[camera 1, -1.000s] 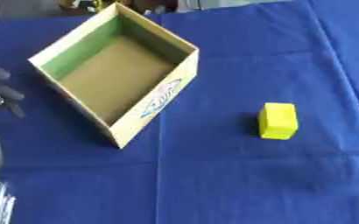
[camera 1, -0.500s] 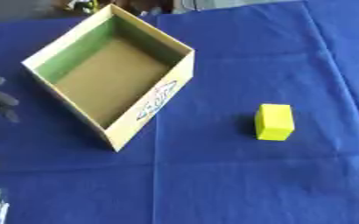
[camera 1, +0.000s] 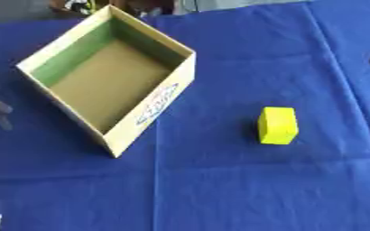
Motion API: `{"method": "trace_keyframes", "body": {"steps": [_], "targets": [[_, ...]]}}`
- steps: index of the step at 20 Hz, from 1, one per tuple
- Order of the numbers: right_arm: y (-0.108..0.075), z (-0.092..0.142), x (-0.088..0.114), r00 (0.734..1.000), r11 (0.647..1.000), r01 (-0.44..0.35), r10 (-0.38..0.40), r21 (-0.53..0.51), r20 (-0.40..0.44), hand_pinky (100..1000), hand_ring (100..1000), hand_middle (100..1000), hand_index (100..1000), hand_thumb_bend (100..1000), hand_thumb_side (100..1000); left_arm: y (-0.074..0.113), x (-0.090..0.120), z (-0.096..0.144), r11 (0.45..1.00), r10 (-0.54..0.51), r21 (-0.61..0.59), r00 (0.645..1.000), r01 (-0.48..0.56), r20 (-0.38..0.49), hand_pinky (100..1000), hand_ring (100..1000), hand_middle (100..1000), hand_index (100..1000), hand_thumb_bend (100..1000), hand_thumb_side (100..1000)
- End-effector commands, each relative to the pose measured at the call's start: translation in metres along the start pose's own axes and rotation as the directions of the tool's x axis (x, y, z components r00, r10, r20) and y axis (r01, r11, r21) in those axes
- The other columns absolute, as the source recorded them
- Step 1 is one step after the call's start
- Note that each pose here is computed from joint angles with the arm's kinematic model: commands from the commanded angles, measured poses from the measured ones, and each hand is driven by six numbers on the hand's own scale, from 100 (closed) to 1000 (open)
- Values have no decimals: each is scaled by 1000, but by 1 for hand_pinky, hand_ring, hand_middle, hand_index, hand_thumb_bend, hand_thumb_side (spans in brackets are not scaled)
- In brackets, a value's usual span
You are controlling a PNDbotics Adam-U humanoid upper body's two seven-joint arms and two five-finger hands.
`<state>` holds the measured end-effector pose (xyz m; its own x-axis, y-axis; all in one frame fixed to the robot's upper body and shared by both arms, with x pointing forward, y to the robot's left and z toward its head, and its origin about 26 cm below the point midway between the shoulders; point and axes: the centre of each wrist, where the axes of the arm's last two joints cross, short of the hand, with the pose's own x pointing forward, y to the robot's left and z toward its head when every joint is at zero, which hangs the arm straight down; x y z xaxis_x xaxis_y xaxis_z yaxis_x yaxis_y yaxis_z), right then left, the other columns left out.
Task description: Pick up objects on the table and place them in the box.
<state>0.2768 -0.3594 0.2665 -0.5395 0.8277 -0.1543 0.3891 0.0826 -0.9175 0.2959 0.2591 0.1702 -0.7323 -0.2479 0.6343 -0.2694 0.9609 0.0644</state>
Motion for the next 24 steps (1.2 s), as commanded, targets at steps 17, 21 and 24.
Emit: {"method": "trace_keyframes", "body": {"steps": [17,21,24], "targets": [[-44,-38,15,997,923,-63,38,380,72,891,854,848,956,571,804,-1,5,-2,999,8,-48,1000,-7,13,263,436,549,632,100,885],[-48,-47,21,997,912,-26,-3,408,72,885,854,843,954,567,800,-2,5,-2,999,13,-53,1000,-12,14,263,436,549,633,100,884],[-51,-53,24,998,908,-1,-27,419,61,885,856,845,957,571,797,-2,5,-2,998,16,-56,1000,-15,12,264,436,549,633,100,885]]}}
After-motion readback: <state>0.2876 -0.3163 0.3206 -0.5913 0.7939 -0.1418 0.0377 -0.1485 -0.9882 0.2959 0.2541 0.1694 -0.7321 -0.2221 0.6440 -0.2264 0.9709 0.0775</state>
